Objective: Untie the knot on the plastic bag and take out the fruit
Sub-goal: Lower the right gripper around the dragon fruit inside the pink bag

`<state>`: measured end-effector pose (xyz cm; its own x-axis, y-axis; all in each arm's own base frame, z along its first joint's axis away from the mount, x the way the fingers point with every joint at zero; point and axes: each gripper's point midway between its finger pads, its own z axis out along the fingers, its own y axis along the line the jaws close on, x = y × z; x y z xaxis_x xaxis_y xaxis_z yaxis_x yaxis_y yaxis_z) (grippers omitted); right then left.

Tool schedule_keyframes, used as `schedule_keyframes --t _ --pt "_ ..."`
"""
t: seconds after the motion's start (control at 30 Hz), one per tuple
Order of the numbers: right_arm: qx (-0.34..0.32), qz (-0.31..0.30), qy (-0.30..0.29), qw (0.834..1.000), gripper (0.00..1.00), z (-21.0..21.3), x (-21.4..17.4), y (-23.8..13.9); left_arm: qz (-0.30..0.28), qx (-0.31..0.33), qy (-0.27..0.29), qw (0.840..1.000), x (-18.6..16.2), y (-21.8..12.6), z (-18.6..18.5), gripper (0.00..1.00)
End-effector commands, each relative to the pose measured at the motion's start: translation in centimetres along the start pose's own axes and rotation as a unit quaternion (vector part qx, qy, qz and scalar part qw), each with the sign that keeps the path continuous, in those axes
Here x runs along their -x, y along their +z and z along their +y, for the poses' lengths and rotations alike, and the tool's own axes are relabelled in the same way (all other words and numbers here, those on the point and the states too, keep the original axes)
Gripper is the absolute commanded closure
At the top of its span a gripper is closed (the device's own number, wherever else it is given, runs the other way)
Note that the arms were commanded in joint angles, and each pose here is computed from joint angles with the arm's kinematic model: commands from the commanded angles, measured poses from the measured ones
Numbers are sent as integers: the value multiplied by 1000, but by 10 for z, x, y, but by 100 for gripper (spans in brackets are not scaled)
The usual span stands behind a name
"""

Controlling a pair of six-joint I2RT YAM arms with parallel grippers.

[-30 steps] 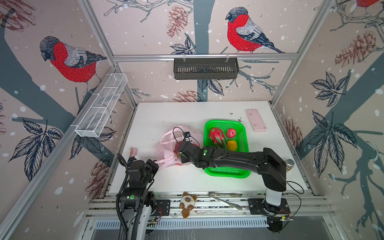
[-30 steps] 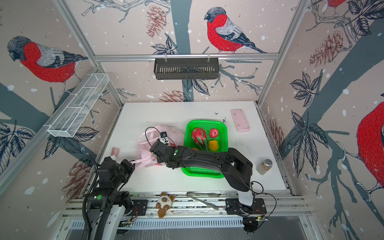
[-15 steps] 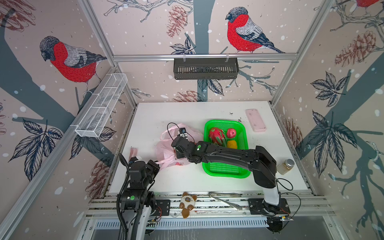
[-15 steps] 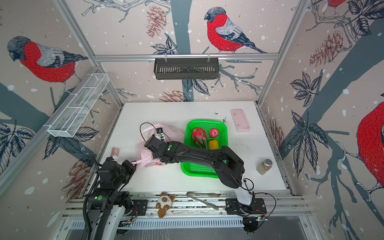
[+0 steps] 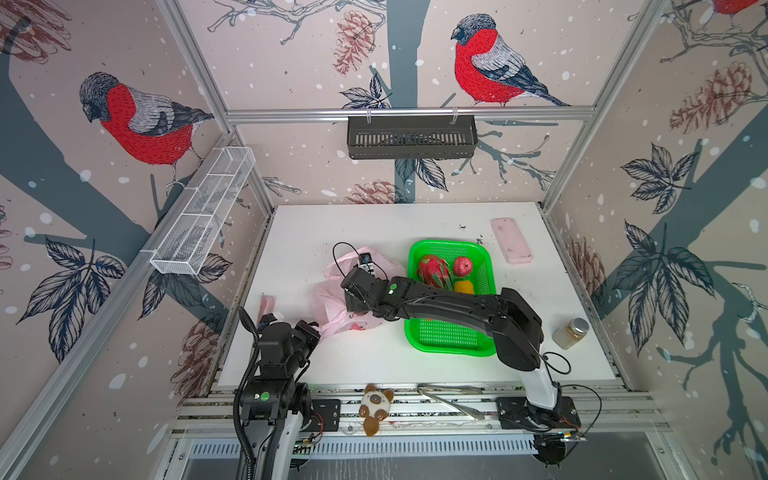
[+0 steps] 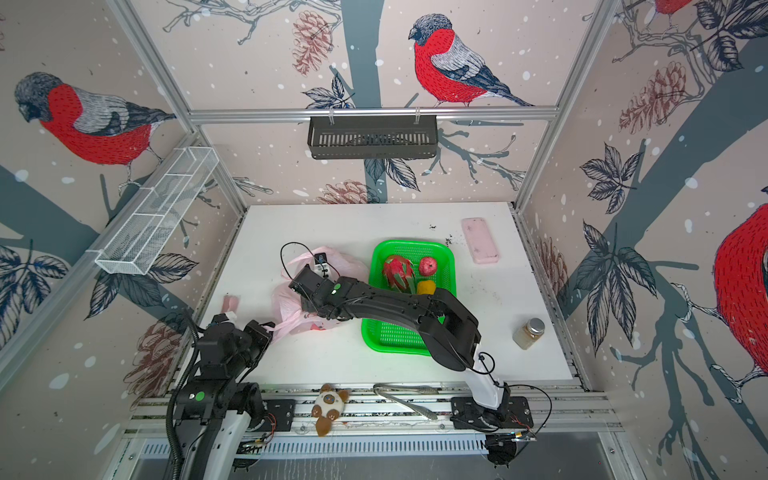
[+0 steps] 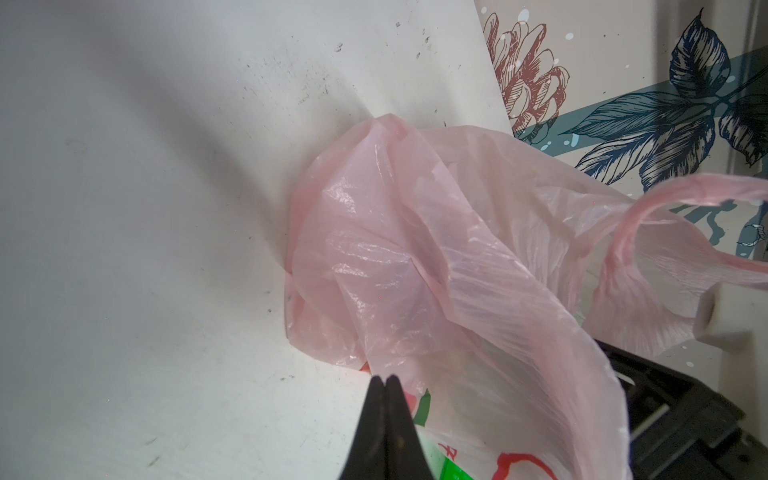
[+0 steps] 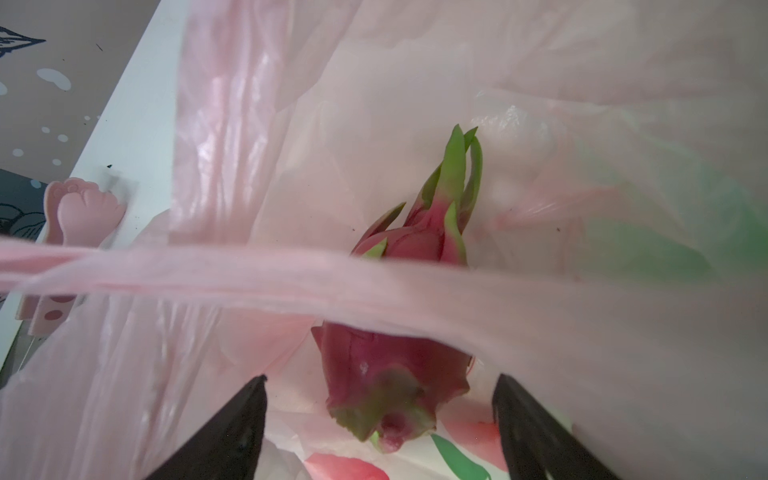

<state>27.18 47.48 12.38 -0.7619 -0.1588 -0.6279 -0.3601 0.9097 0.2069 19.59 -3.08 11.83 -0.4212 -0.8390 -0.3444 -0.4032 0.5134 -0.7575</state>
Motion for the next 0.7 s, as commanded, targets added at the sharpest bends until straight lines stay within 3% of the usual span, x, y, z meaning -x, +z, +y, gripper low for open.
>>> schedule_keyframes --t 0.0,0.27,0.67 --pt "-6 11 3 1000 6 -3 -3 6 3 2 -1 1000 -1 0 1 100" --pt "-4 19 13 1000 0 -4 -5 20 8 3 2 1000 -3 1 1 100" --pt "-4 17 26 1000 1 -10 0 43 16 7 3 1000 -6 2 2 100"
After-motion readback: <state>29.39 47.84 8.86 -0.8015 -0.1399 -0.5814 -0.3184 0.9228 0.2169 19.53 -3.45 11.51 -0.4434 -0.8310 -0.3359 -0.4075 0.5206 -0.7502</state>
